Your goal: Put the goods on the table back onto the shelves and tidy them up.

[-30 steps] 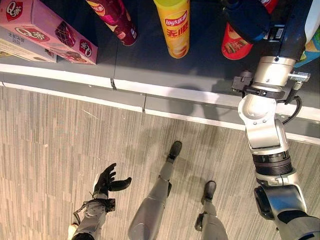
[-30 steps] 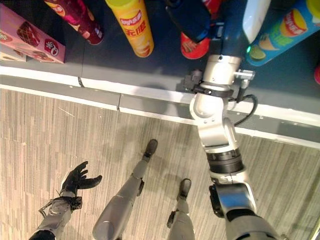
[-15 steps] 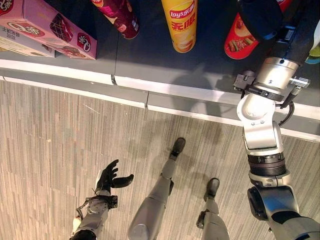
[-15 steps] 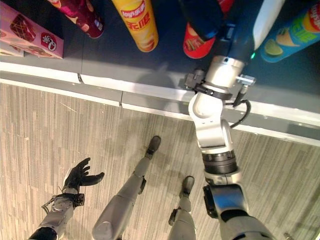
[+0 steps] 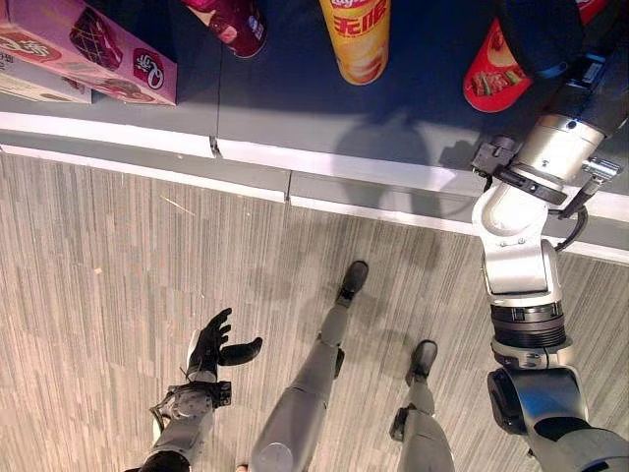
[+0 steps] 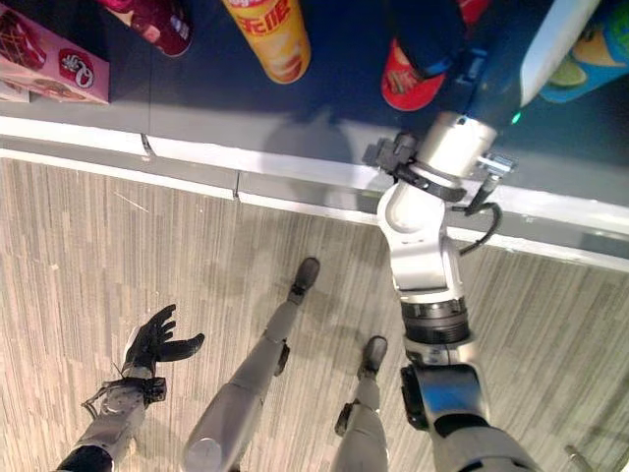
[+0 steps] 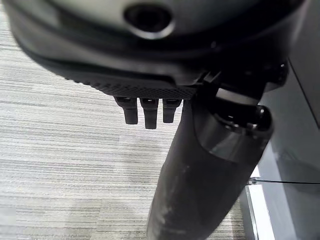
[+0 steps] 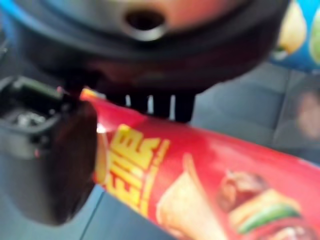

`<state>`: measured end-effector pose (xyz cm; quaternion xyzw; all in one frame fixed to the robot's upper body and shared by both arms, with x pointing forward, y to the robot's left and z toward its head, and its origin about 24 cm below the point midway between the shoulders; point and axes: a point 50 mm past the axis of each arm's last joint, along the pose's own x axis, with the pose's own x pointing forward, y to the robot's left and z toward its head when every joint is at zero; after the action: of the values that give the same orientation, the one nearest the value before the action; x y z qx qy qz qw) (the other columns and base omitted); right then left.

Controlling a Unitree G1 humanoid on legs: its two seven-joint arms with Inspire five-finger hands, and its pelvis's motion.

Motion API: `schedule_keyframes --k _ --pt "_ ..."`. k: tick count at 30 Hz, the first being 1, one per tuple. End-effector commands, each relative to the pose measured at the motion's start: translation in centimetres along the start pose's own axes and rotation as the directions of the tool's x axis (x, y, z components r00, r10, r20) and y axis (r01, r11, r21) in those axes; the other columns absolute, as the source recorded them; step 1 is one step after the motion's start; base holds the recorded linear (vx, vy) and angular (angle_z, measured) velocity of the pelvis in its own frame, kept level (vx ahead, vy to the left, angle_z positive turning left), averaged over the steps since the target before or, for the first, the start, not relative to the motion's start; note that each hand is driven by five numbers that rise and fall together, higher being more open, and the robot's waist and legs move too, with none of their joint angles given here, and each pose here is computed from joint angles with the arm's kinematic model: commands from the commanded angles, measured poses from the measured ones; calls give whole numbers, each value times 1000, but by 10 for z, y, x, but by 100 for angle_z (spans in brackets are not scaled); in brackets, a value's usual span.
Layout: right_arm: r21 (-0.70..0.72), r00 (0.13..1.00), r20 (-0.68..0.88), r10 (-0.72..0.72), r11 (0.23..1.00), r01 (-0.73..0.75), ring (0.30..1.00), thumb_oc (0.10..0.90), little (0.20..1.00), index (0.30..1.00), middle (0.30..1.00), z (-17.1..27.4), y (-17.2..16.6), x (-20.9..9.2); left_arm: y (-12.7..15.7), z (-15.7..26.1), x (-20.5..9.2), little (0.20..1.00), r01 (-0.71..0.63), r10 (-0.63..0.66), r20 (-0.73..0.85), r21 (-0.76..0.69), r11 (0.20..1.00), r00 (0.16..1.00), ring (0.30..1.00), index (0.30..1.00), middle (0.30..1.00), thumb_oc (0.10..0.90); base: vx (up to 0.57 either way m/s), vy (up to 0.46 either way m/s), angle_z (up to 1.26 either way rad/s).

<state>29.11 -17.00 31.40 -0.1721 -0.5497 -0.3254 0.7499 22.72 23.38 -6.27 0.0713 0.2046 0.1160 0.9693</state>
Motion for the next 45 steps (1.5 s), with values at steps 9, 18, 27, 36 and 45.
schedule_keyframes --k 9,18,27,36,45 --pt "93 947 303 -105 992 80 300 400 300 300 300 52 -15 15 30 -4 -8 900 -123 122 23 13 992 992 900 900 900 800 -5 0 0" --pt "86 944 317 -86 994 61 300 400 300 300 300 54 -13 12 29 -4 -8 900 -119 119 25 11 993 993 900 900 900 800 0 0 0" --pt "69 944 328 -24 998 1 300 400 300 300 300 55 -4 5 29 -4 -8 900 -127 127 23 9 992 992 900 900 900 800 0 0 0" --pt "36 946 323 -23 999 12 300 400 300 300 300 51 -3 8 28 -5 -8 900 -126 126 21 17 992 992 900 900 900 800 0 0 0" --pt "17 948 317 -27 1000 23 900 800 900 900 900 47 -3 11 29 -2 -6 900 -127 126 29 24 992 992 900 900 900 800 1 0 1"
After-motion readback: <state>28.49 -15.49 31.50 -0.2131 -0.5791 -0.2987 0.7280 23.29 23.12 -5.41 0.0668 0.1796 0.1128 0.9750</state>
